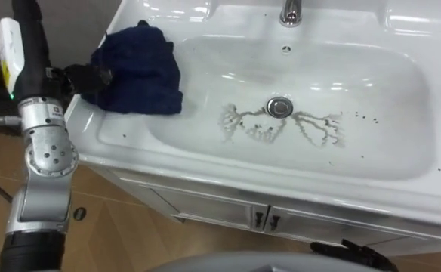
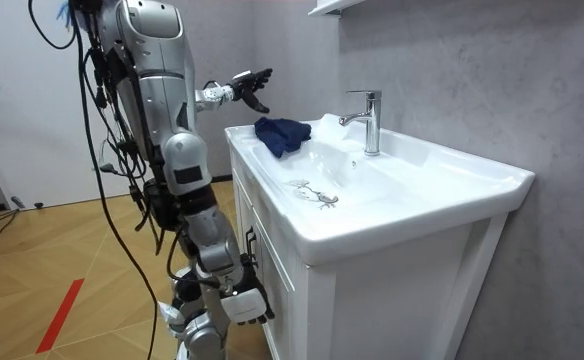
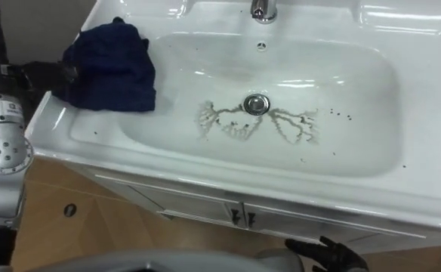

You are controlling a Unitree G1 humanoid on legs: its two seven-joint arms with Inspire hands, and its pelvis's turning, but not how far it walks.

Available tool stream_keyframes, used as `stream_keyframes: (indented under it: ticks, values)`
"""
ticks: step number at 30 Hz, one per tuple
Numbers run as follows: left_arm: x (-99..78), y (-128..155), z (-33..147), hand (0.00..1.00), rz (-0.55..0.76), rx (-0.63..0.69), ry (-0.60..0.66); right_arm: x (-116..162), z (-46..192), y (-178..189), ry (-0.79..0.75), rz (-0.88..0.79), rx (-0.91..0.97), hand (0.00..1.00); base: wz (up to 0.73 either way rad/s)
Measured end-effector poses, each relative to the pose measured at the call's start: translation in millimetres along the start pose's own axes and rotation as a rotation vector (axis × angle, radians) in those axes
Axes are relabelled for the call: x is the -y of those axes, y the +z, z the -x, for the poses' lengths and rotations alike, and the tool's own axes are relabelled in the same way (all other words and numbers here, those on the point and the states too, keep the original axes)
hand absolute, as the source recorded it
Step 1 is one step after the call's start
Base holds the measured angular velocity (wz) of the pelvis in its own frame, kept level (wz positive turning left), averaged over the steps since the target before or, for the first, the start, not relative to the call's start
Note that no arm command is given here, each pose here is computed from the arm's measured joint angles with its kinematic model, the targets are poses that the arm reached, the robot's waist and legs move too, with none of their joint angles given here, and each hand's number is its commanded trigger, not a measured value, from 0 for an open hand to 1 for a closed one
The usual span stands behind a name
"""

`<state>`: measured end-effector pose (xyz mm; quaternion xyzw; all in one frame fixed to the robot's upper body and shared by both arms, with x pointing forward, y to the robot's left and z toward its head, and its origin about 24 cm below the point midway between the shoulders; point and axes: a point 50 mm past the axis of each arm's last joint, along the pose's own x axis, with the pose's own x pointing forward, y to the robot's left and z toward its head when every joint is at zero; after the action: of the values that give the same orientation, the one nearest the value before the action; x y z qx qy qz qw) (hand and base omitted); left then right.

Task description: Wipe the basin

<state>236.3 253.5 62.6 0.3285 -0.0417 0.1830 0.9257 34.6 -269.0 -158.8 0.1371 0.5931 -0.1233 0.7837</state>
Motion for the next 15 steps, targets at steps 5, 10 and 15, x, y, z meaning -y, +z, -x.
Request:
stream_keyframes:
  ticks: [5, 10, 15]
  values:
    - [0.7, -1.0, 0.0, 0.00, -0.006, -0.012, -0.003, -0.1, -0.1, 0.7, -0.001, -0.001, 0.003, 0.00, -0.10]
    - [15.6, -0.2, -0.2, 0.00, -0.003, -0.012, -0.059, 1.0, 0.3, 1.3, -0.005, 0.004, 0.004, 0.00, -0.05]
    - [25.6, -4.8, 0.5, 0.00, -0.007, -0.035, -0.100, 1.6, 0.4, 2.0, -0.006, 0.018, 0.001, 0.00, -0.06]
